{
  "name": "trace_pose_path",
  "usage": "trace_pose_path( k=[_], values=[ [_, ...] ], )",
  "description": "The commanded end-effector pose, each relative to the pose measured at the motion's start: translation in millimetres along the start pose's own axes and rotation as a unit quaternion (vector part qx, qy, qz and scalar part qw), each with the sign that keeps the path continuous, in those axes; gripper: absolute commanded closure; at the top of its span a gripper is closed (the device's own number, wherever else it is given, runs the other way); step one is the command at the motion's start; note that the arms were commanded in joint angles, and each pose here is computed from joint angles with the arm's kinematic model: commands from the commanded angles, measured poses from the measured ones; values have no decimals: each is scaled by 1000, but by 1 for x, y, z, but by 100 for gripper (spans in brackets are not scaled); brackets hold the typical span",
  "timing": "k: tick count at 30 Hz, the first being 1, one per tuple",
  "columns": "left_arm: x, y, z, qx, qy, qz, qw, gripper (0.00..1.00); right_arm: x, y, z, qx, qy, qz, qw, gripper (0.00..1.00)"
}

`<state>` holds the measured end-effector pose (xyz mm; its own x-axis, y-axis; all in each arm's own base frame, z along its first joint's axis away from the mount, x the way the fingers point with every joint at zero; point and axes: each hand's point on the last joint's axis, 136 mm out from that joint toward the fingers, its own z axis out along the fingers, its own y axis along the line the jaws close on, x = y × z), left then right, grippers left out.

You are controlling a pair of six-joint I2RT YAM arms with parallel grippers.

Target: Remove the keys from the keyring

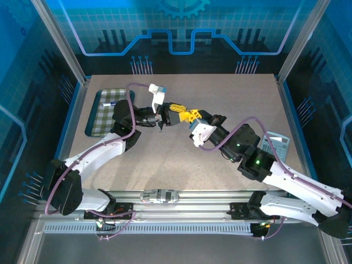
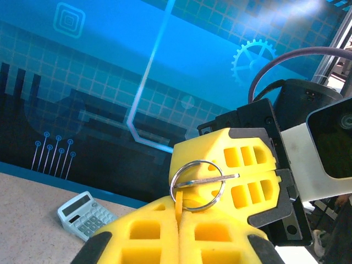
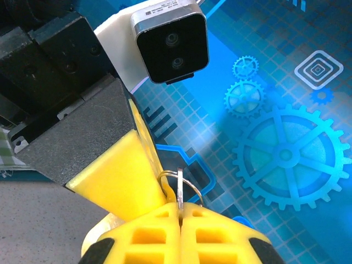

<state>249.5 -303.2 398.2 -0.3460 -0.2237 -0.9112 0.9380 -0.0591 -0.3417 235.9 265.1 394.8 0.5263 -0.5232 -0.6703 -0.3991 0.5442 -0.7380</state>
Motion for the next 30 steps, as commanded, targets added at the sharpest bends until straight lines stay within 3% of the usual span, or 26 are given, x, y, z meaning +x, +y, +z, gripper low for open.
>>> trace_pose_path(
  k=[1,12,18,23,26,30],
  values=[
    [-38,-43,3,49,-48,86,994,100,58,99,-6,-170,78,-66,980,100],
    [-39,-44,1,51,-50,84,994,100,71,106,-12,-180,91,-126,971,100],
    [-37,-40,2,50,-47,79,994,100,63,104,-8,-177,85,-116,974,100],
    [-28,-33,2,36,-40,85,995,100,32,67,4,-167,85,56,981,100],
    [-15,-24,0,13,-23,91,996,100,21,35,7,-149,91,143,974,100],
    [-7,-18,-4,-6,-21,100,995,100,19,23,8,-176,108,227,952,100]
  ],
)
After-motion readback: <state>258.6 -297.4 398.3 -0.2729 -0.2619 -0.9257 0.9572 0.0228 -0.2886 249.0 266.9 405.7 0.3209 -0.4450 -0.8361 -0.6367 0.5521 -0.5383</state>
